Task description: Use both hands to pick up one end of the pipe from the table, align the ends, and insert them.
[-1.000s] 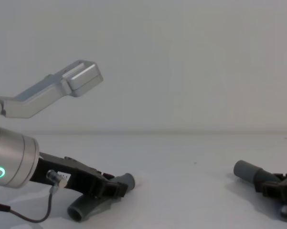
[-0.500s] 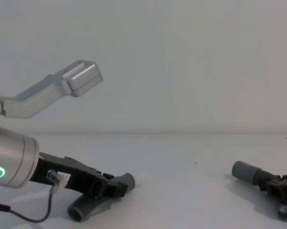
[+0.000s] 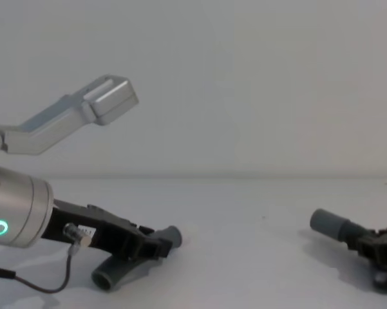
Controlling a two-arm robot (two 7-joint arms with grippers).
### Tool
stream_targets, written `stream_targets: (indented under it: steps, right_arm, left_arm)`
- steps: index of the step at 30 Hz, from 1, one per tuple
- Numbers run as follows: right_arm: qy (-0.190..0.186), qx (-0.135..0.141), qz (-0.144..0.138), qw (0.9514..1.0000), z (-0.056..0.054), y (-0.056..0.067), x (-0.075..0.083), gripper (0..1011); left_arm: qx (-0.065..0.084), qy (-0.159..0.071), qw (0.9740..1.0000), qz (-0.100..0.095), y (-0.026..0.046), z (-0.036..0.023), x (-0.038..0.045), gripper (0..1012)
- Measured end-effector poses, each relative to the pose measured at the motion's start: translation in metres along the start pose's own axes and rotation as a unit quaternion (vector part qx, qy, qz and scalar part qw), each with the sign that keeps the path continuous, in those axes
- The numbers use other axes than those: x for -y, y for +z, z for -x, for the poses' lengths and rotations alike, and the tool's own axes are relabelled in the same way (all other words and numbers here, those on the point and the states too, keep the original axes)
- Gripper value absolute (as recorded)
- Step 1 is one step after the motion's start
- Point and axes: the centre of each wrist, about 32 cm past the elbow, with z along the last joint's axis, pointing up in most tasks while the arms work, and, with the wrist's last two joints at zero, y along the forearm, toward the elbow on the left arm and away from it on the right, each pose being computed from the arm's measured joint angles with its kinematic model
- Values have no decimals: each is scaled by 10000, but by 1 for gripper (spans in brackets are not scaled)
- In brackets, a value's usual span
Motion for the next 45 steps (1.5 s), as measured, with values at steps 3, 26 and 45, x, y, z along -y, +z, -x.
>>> stream_targets:
  steps: [3, 26, 45]
  right_arm:
    - [1, 13, -191, 9998, 4, 28, 6, 165]
    - [612, 285, -1635, 9842, -118, 295, 81, 164]
    - [1928, 946, -1745, 9610, -436, 353, 147, 164]
  left_arm:
    - [82, 60, 9999, 89, 25, -6, -6, 353]
    - [697, -91, 9945, 774, 296, -200, -79, 352]
    - [1335, -1082, 9800, 999, 454, -539, -178, 353]
